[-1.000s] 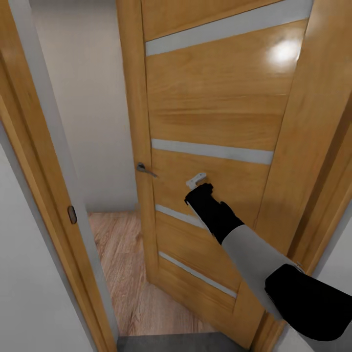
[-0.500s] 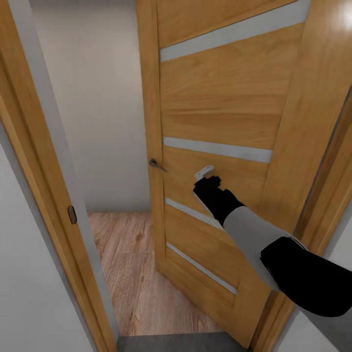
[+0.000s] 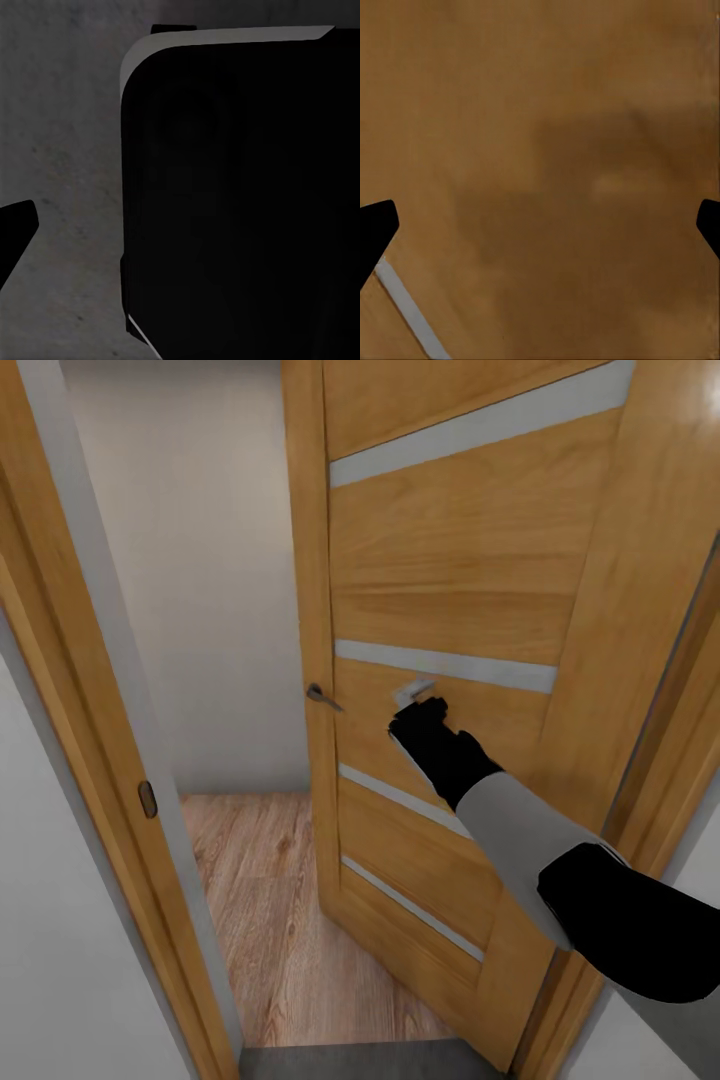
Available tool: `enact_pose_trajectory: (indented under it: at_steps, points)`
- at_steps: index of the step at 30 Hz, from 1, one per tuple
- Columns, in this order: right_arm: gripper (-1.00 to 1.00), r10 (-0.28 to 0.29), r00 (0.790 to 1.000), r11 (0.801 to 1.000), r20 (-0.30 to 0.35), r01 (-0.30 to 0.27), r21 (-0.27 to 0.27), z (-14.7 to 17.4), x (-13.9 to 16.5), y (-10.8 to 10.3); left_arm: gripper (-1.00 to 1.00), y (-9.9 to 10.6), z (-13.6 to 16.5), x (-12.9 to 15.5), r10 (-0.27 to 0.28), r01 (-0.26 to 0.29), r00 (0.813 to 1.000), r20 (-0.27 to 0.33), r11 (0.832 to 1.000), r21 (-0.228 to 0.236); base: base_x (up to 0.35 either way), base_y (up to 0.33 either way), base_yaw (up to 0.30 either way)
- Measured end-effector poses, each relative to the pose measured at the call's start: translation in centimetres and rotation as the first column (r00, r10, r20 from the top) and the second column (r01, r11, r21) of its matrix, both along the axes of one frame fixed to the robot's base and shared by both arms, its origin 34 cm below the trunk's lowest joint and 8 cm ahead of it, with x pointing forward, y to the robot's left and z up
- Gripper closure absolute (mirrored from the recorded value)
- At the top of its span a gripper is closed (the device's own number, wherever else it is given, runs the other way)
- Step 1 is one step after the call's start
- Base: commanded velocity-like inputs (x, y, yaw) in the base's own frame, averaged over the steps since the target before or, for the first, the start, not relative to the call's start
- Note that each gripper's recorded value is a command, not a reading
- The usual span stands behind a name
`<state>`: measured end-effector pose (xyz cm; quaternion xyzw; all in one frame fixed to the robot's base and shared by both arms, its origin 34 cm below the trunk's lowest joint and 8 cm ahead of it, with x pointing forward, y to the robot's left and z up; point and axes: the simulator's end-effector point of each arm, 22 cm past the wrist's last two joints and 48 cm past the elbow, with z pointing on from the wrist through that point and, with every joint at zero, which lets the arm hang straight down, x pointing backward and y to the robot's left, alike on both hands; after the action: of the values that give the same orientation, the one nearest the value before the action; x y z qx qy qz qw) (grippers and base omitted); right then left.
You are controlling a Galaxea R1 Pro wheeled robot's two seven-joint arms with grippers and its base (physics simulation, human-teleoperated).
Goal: Move the two storage containers from the living room to the garage. In the garage, place one container on the floor and stack the other container on top of it (either order is fine).
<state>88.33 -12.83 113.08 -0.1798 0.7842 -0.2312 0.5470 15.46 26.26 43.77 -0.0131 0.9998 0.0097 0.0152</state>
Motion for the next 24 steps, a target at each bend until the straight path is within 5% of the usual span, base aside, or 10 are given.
enact_pose_trajectory:
  at_steps: [6, 24]
  points:
    - [-1.0, 0.05, 0.998, 0.996, 0.046, -0.053, 0.073, 4.2, -1.4, 2.6, -1.0, 0.0, 0.0, 0.0, 0.0, 0.0, 1.0, 0.0, 1.0, 0.0, 0.0, 0.0, 0.0]
    - [-1.0, 0.093, 0.995, 0.987, -0.028, -0.089, 0.133, 3.2, -2.3, 4.1, -1.0, -0.1, 0.0, -0.1, -0.003, 0.003, 1.0, -0.002, 1.0, -0.006, 0.0, 0.0, 0.0]
